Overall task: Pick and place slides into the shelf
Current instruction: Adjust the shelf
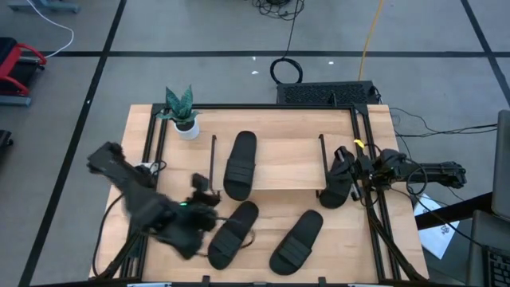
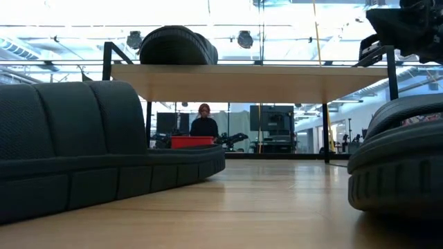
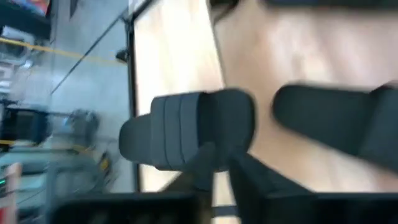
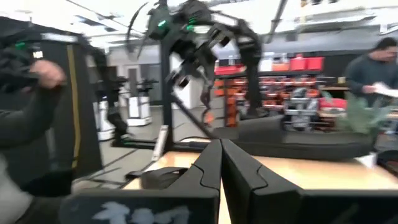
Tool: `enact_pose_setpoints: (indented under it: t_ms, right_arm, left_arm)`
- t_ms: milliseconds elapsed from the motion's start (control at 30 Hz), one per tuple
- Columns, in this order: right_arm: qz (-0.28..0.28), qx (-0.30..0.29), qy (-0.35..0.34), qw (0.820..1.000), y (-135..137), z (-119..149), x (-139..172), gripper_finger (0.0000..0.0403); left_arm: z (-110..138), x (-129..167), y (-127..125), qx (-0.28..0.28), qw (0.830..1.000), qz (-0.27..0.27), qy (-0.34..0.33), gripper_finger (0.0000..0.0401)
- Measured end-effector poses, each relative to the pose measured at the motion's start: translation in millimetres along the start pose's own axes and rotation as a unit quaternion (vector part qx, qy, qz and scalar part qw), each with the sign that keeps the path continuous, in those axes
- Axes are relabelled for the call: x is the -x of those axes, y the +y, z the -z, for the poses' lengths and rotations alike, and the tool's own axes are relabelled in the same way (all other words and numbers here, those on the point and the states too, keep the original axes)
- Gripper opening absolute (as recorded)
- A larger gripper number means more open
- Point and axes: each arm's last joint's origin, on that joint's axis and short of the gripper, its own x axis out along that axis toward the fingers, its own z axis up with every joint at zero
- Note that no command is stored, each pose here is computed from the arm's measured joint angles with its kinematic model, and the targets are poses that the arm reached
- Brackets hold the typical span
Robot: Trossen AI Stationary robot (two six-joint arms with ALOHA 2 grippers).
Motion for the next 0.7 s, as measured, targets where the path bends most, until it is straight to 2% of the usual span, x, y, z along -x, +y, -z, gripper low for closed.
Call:
enact_pose_setpoints:
  t_ms: [67, 200, 300, 400, 467, 567, 700]
  right_arm:
    - [-0.002, -0.004, 0.023, 1.000, -0.1, 2.9, -0.1, 0.0000]
    - [0.002, 0.041, 0.035, 0.999, 2.2, -22.3, 0.2, 0.0000]
    - [0.028, 0.062, 0.063, 0.996, 2.9, -43.2, 0.9, 0.0000]
    - [0.066, 0.048, 0.108, 0.991, 4.6, -73.7, 4.0, 0.0000]
    - [0.105, 0.012, 0.179, 0.978, 4.6, -85.9, 7.1, 0.0000]
    - [0.179, -0.048, 0.275, 0.943, 2.9, -93.3, 10.6, 0.0000]
    - [0.209, -0.100, 0.314, 0.921, -2.2, -86.2, -1.8, 0.0000]
  left_arm:
    - [7.4, 21.6, 0.2, 0.026, 0.998, 0.019, -0.048, 0.0013]
    - [22.4, 43.8, -2.9, 0.033, 0.986, 0.050, -0.158, 0.0022]
    - [37.7, 41.0, -7.4, 0.017, 0.972, 0.069, -0.222, 0.0014]
    - [59.1, 24.0, -18.1, -0.027, 0.958, 0.104, -0.268, 0.0003]
    - [72.9, 11.9, -21.5, -0.038, 0.949, 0.107, -0.294, 0.0006]
    - [94.0, -1.2, -23.4, -0.028, 0.945, 0.089, -0.313, 0.0015]
    - [112.9, -10.6, -20.7, 0.006, 0.948, 0.059, -0.313, 0.0020]
